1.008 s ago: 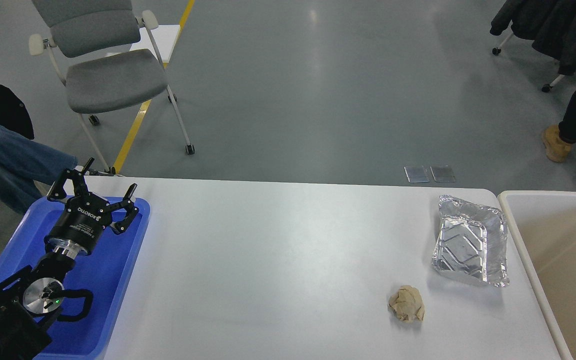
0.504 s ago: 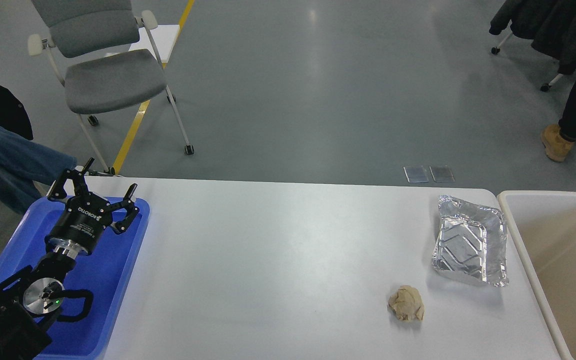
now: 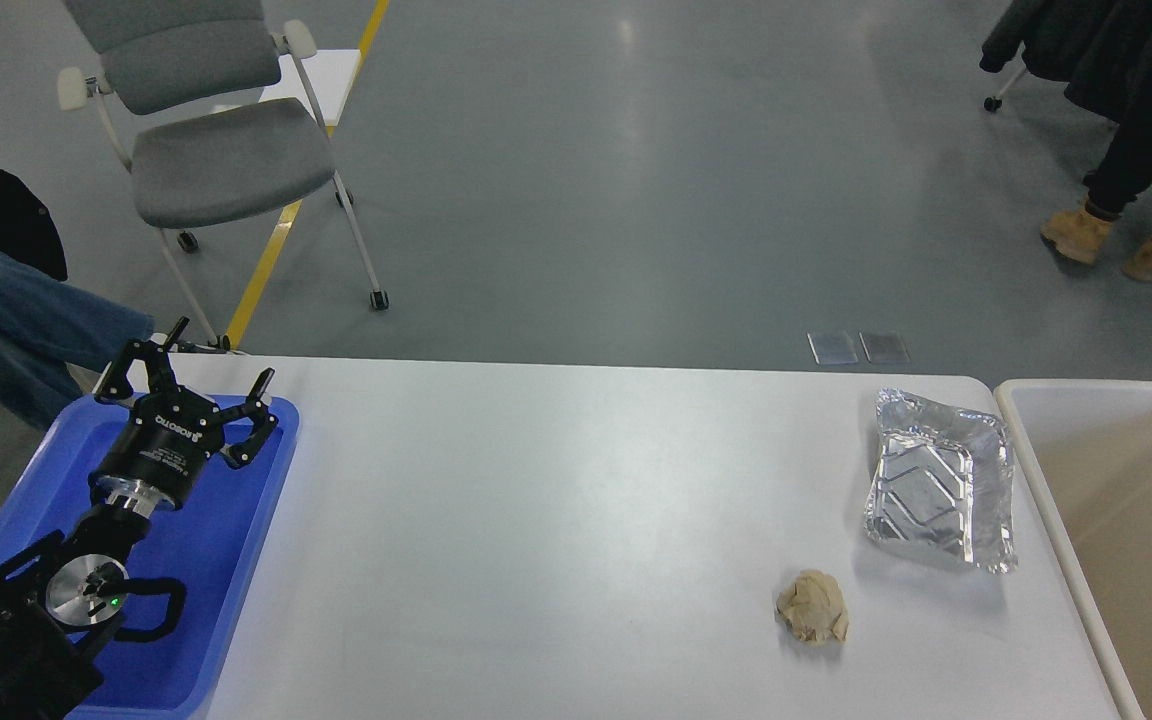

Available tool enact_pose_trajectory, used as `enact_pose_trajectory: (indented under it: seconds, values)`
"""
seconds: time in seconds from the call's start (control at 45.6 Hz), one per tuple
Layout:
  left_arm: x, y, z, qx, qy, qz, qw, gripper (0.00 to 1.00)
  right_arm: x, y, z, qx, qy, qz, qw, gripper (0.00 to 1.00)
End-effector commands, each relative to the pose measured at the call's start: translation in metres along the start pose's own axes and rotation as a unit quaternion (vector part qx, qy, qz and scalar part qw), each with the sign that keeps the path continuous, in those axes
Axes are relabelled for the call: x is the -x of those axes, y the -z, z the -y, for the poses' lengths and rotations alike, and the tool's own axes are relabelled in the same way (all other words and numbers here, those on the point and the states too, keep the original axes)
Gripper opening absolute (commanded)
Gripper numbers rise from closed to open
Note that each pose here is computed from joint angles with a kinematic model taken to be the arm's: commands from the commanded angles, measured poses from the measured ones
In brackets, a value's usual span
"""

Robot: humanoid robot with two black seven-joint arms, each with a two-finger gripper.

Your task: Tidy desktop

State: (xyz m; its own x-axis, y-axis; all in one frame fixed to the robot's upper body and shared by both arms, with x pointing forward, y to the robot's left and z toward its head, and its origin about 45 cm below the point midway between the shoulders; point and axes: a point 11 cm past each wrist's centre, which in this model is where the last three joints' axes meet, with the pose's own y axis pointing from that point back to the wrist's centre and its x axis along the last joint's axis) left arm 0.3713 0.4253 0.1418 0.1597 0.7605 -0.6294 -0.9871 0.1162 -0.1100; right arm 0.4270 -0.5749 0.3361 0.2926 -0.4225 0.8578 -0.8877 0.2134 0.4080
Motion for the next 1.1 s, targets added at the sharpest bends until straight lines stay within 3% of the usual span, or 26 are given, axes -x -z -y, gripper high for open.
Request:
enact_pose_trajectory:
  seconds: [0.0,0.329,0.636,1.074]
  values:
    - [0.000,0.000,0.000,0.000,0.000,0.000,1.000,0.99,-0.062,0.063,-0.013,-0.077,-0.057,0.033,0.995,1.00]
    - [0.000,0.000,0.000,0.000,0.000,0.000,1.000,0.99,-0.054,0.123,-0.030,-0.158,-0.005,0.049,0.986,1.00]
    - [0.000,0.000,0.001,0.000,0.001,0.000,1.000,0.99,-0.032,0.160,-0.037,-0.155,0.063,-0.042,0.985,1.00]
    - [0.000,0.000,0.001,0.000,0.001,0.000,1.000,0.99,0.036,0.201,-0.065,-0.157,0.255,-0.123,0.946,1.00]
